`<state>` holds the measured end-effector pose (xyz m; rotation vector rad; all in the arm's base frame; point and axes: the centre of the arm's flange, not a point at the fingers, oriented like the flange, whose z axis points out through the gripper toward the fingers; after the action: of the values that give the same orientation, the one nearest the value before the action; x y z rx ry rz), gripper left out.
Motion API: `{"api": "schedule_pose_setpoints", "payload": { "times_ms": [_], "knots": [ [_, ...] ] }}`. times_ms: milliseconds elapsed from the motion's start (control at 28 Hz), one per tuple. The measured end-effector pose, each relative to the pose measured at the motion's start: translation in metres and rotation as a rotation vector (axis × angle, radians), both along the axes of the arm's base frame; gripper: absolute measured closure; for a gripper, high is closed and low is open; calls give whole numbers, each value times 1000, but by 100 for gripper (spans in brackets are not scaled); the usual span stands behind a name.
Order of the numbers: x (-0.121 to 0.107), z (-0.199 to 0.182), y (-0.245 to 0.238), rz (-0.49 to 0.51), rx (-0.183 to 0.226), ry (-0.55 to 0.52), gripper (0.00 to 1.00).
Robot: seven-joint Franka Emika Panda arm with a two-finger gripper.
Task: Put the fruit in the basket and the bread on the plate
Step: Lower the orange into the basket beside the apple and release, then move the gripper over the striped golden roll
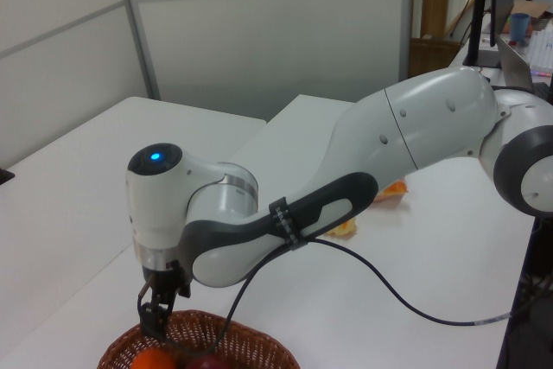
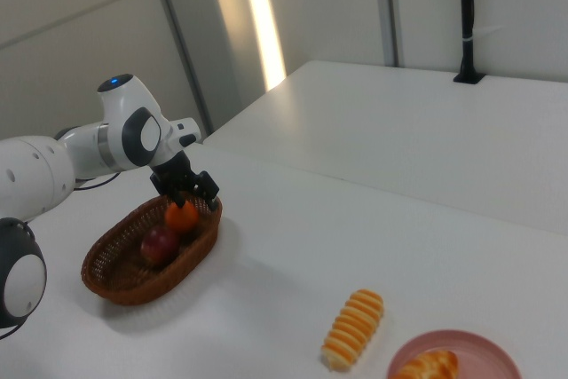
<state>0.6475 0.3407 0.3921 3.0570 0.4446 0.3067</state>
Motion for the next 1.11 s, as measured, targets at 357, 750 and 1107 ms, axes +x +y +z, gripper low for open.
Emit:
{"api": "schedule_pose_setpoints", "payload": {
  "times_ms": [357, 750, 1107],
  "knots": [
    [24, 33, -111, -170, -74, 82, 0],
    [37, 17, -295, -302, -158, 286, 0],
    [42, -53, -368, -308, -278, 382, 0]
  ]
}}
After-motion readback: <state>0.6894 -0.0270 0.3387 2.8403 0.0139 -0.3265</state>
